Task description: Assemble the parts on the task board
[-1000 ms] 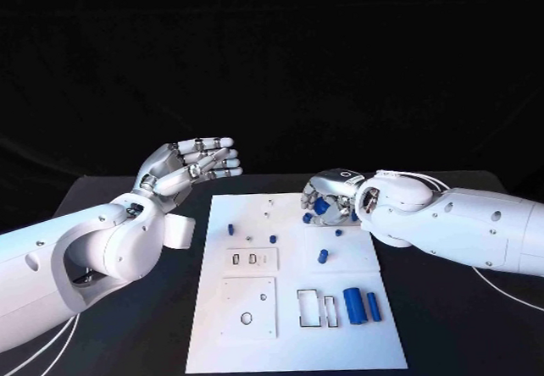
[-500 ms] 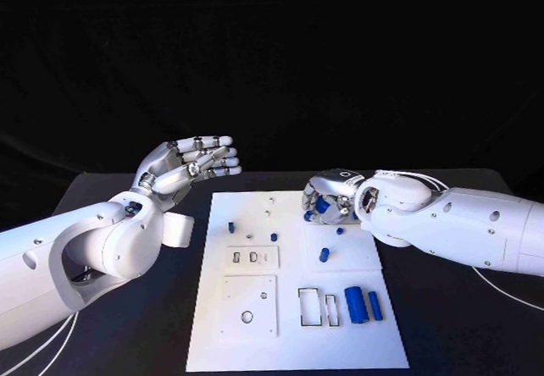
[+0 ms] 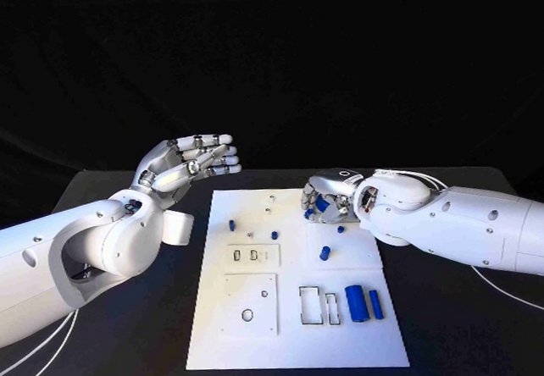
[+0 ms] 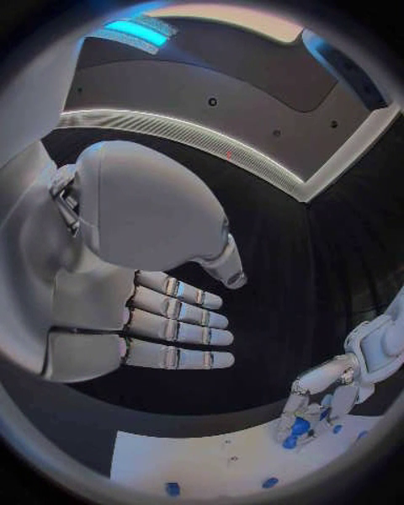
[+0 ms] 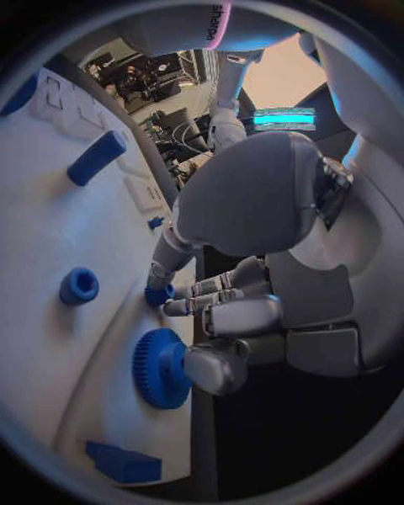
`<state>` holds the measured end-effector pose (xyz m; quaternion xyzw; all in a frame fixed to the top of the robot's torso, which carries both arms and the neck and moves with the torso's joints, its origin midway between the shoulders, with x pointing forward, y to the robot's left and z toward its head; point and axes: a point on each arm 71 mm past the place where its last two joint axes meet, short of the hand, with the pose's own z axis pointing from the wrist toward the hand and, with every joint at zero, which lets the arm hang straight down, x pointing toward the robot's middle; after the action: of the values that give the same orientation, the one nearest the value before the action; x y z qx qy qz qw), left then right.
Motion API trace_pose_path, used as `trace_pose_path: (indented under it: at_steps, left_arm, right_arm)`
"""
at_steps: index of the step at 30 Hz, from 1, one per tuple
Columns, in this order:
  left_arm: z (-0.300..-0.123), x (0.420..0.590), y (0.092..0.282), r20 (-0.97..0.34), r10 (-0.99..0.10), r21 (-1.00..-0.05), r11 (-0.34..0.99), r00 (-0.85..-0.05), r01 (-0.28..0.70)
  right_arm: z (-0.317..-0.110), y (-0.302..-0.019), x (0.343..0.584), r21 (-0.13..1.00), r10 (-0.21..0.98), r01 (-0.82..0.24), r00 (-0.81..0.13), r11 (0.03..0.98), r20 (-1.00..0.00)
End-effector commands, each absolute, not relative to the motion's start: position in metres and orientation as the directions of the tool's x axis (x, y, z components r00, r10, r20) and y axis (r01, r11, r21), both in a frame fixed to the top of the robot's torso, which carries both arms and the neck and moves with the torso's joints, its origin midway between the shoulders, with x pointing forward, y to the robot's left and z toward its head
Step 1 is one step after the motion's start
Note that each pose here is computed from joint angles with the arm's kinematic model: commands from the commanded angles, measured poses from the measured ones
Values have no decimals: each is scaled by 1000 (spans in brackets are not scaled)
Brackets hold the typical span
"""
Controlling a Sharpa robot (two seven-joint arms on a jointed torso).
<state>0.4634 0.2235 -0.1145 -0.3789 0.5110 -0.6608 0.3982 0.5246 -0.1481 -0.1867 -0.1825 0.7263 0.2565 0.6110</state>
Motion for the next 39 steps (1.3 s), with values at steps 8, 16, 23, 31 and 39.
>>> trace_pose_path:
  at_steps: [8,16,23,31,39]
  left_arm:
    - [-112,463,222,94,-906,-976,-166,-414,142]
    - [-112,463,222,94,-905,-976,-166,-414,141]
    - [-113,464,223,93,-907,-976,-163,-410,141]
    - [-113,464,224,92,-908,-976,-163,-409,142]
    - [-113,464,222,94,-906,-976,-166,-414,141]
  right_arm:
    - [-187,-148,525,126,34,-578,-167,806,-985]
    - [-179,-147,524,118,90,-583,-77,804,-993]
    - [-171,-142,519,127,151,-593,-8,795,-988]
    - [-161,-125,521,124,205,-601,68,790,-976]
    - [-161,-105,530,128,222,-605,82,786,-972]
